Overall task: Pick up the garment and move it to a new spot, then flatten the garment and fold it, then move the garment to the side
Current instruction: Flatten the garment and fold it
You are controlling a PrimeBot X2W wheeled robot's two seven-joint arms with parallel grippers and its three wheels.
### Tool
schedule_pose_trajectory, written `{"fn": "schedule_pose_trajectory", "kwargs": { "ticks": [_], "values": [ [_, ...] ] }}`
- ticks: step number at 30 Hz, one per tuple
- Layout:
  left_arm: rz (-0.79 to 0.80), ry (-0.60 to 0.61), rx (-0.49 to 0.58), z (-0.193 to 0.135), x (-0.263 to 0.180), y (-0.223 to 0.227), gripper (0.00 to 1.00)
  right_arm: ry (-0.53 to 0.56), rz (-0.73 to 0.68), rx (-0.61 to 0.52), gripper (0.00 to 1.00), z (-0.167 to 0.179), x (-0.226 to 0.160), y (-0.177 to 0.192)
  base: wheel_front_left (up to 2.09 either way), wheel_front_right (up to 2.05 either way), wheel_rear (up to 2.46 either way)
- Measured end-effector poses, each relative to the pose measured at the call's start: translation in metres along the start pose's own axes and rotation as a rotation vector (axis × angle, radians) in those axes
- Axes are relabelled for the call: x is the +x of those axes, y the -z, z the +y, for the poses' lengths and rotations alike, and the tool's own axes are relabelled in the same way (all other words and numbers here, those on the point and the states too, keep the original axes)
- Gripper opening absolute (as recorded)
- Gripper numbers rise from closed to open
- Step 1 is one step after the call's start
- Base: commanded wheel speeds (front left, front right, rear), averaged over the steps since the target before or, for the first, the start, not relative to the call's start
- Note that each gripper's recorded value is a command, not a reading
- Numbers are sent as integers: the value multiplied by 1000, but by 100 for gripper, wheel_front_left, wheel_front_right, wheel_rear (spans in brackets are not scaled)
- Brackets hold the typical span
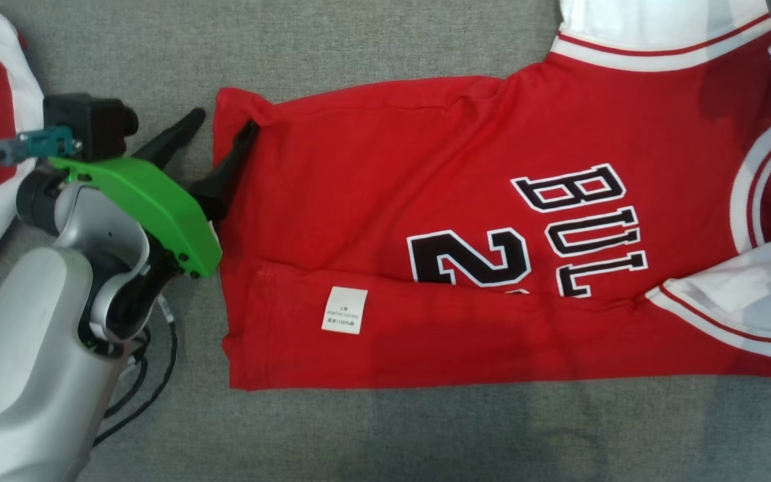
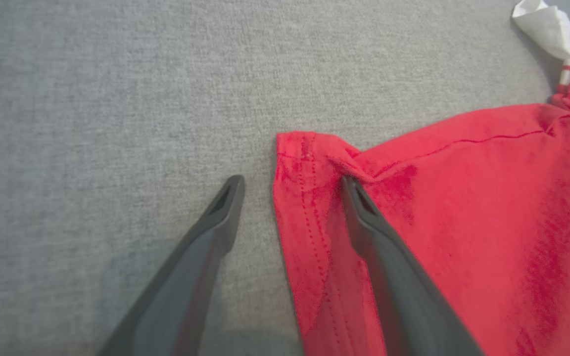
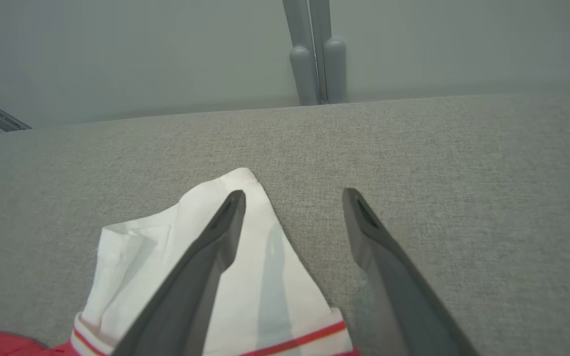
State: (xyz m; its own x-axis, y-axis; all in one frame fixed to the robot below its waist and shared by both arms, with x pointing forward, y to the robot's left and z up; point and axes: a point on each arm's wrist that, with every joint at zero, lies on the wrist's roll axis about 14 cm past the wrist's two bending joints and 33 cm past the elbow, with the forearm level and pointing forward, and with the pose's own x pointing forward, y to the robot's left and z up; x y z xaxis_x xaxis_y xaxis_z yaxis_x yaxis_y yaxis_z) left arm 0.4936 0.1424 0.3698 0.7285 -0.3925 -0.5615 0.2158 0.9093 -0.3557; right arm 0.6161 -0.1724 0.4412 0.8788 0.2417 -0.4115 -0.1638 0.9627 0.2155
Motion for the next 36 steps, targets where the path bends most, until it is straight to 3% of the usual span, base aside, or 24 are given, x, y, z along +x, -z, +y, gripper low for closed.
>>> {"fn": "schedule_pose_trajectory", "kwargs": {
  "ticks": [7, 17, 18, 19, 20, 22, 23, 27, 31, 33, 34, 35, 36],
  "values": [
    [49, -9, 46, 15, 23, 5, 100, -52, 103, -39, 100, 30, 60, 29, 0, 0, 0],
    [136, 39, 9, 13, 20, 10, 100, -71, 223, -96, 100, 43, 86, 49, 0, 0, 0],
    [139, 45, -9, 13, 20, 10, 100, -71, 225, -103, 38, 42, 87, 49, 0, 0, 0],
    [143, 48, -8, 13, 20, 11, 79, -74, 228, -106, 0, 43, 88, 50, 0, 0, 0],
    [151, 50, 0, 13, 20, 11, 55, -81, 230, -111, 0, 44, 88, 50, 0, 0, 0],
    [155, 54, -2, 13, 20, 11, 33, -95, 228, -100, 0, 47, 89, 49, 0, 0, 0],
    [158, 55, -1, 13, 21, 11, 27, -98, 229, -99, 0, 47, 88, 49, 0, 0, 0],
    [161, 60, -16, 13, 22, 11, 33, -88, 224, -98, 0, 38, 84, 43, 0, 0, 0],
    [185, 107, -65, 2, 23, 12, 30, -69, 199, -84, 0, 27, 77, 33, 0, 0, 0],
    [196, 136, -66, -6, 24, 14, 22, -65, 194, -84, 0, 25, 74, 30, 0, 0, 0],
    [200, 150, -67, -11, 25, 15, 6, -63, 188, -84, 0, 24, 73, 28, 0, 0, 0],
    [201, 158, -66, -14, 25, 15, 0, -62, 183, -86, 0, 23, 72, 26, 0, 0, 0],
    [199, 161, -65, -15, 25, 16, 0, -63, 176, -88, 0, 24, 70, 25, 0, 0, 0]
  ]
}}
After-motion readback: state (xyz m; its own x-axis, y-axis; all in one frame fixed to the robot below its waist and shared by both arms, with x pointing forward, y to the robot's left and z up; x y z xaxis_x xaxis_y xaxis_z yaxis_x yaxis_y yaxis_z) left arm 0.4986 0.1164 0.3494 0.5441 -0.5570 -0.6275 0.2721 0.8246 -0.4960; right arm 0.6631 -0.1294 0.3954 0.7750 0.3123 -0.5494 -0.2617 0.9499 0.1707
